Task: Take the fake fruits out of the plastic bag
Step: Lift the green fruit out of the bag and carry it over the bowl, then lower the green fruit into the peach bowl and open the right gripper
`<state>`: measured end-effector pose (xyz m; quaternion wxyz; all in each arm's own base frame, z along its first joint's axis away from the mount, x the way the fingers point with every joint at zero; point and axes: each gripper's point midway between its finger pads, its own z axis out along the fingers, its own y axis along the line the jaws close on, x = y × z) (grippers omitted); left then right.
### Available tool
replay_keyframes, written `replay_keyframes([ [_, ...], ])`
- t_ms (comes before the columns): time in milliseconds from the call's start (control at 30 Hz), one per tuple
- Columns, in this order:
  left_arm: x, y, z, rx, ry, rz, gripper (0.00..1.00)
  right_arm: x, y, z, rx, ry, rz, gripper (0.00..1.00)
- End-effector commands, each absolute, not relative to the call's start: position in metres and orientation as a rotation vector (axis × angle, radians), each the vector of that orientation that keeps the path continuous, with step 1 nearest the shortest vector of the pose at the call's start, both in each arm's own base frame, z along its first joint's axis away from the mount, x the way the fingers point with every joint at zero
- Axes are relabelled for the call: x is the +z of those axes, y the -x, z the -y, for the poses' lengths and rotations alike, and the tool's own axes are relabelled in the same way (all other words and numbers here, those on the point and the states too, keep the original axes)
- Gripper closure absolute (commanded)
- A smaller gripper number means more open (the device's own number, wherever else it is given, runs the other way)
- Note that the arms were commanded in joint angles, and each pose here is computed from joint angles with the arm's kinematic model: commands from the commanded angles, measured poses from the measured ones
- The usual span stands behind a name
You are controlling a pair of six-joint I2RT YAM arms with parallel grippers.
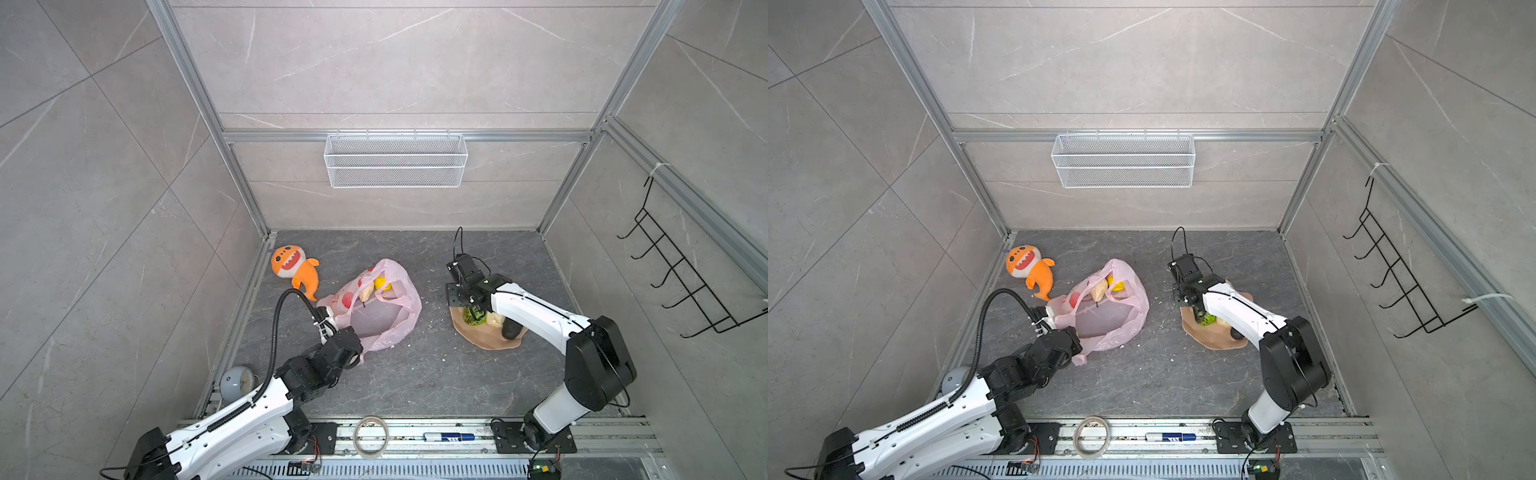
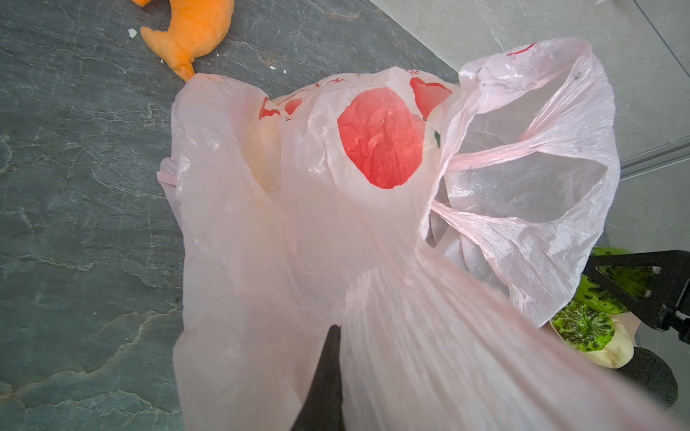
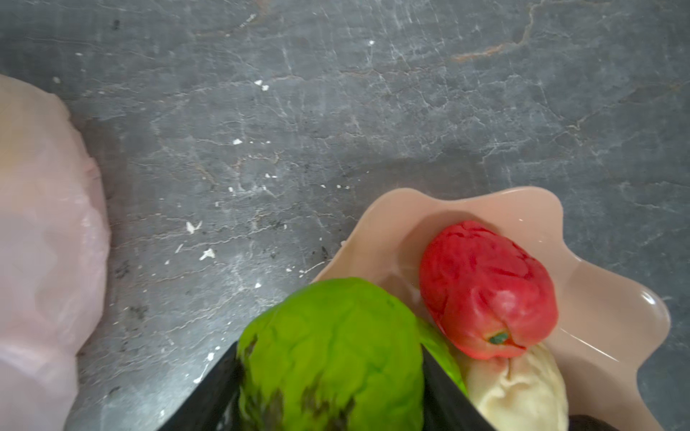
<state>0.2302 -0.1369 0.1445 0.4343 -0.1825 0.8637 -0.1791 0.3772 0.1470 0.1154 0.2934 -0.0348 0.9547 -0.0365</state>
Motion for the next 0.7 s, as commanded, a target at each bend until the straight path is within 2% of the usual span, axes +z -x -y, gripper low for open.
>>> replay_keyframes([
  [0,0.144,-0.230,0.132,-0.436,0.464,-2.142,1.00,0.121,-0.391,-0.146,-0.109,0.037,-2.508,0.56],
  [667,0.144,-0.230,0.133,-0.437,0.465,-2.144,1.00,0.107,-0.401,-0.131,-0.172,0.004,-2.541,0.54],
])
